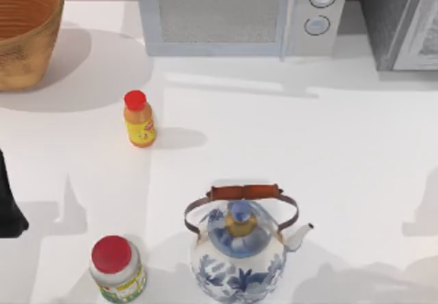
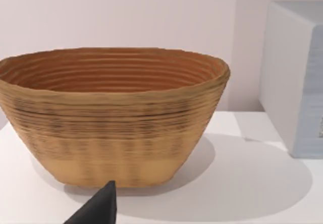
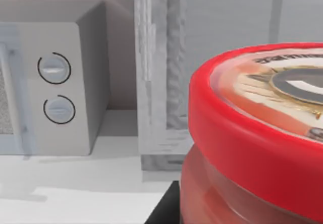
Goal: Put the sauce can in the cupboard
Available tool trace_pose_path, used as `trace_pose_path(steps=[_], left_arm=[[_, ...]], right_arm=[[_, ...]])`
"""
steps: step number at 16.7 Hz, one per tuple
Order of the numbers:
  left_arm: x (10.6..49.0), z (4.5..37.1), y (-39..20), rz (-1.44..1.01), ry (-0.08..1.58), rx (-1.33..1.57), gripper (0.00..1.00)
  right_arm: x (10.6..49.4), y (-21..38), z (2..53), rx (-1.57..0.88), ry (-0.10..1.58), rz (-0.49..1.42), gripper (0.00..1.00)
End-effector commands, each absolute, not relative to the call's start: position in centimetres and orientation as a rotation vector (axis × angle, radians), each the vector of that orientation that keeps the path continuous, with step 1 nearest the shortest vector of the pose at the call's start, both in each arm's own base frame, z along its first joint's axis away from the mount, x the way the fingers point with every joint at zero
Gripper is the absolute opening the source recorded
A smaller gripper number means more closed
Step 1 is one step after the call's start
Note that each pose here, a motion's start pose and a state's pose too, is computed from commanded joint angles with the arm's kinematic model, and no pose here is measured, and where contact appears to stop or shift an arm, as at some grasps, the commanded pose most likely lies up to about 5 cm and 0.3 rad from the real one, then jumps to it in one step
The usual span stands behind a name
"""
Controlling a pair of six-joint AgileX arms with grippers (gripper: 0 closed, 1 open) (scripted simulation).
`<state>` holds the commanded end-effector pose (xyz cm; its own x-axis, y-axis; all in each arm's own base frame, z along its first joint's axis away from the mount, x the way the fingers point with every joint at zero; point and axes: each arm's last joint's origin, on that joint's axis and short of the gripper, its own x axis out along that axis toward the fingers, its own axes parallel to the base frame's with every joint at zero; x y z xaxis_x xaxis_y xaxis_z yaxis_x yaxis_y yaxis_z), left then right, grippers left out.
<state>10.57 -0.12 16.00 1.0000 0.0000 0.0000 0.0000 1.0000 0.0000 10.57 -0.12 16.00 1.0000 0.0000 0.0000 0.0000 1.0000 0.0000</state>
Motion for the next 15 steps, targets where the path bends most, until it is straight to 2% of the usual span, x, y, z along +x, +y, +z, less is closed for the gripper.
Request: trace_pose_path(steps=[4,7,10,15], left_arm=[[10.6,16.0,-0.1,0.0,0.0,0.0,1.0],[10.6,16.0,-0.1,0.0,0.0,0.0,1.0],[10.6,16.0,-0.1,0.0,0.0,0.0,1.0],[10.6,16.0,-0.1,0.0,0.0,0.0,1.0]], right_arm=[[10.6,-0.1,16.3,0.003,0.004,0.008,0.0],[10.6,0.1,18.6,0.003,0.022,0.02,0.0],[11.0,0.4,23.2,0.002,0.04,0.024,0.0],[13.5,1.0,34.3,-0.002,0.045,0.01,0.0]])
